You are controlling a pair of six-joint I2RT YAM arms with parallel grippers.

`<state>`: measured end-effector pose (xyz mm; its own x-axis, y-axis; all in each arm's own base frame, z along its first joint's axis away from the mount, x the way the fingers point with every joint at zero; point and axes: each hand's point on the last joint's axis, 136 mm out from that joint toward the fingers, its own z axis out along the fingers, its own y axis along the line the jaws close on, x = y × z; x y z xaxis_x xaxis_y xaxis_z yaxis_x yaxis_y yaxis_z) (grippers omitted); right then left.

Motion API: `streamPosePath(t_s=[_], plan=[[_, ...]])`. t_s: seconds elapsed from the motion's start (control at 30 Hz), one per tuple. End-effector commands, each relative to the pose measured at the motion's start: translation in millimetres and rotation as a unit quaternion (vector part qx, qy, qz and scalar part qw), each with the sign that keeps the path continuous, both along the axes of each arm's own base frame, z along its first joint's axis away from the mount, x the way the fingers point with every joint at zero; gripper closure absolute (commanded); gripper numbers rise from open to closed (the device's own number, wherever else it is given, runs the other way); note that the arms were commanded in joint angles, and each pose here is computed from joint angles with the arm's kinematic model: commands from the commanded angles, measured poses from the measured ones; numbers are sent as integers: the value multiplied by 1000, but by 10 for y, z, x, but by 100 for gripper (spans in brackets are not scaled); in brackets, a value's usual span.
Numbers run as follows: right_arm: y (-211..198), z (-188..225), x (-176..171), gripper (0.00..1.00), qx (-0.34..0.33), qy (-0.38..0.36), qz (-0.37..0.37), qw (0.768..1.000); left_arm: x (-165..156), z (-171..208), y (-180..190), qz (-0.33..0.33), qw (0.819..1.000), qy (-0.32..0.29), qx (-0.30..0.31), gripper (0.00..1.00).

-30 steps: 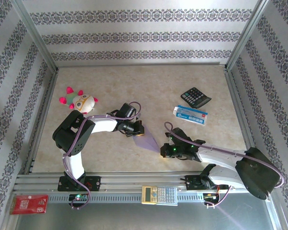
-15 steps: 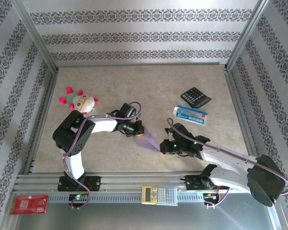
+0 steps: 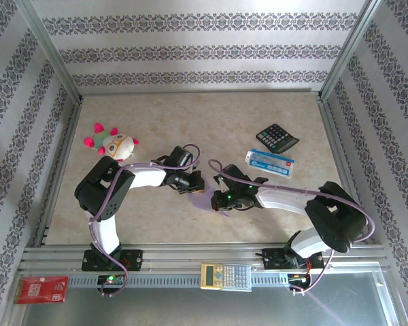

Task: Fold a paper plane with a square sheet of paper (pick it up from the middle)
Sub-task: Fourth fold the wing at the center of the table.

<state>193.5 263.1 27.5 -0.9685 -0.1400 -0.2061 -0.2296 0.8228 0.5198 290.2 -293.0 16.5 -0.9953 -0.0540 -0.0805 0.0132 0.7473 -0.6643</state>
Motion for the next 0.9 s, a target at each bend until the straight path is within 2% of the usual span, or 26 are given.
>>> streamPosePath(t_s=[0.0, 0.87], plan=[[31, 14, 87, 95, 11, -10, 13, 1000, -88, -454, 348, 26, 995, 38, 87, 100], [-549, -360, -411, 96, -22, 49, -36, 998, -81, -464, 366, 26, 995, 37, 91, 100]])
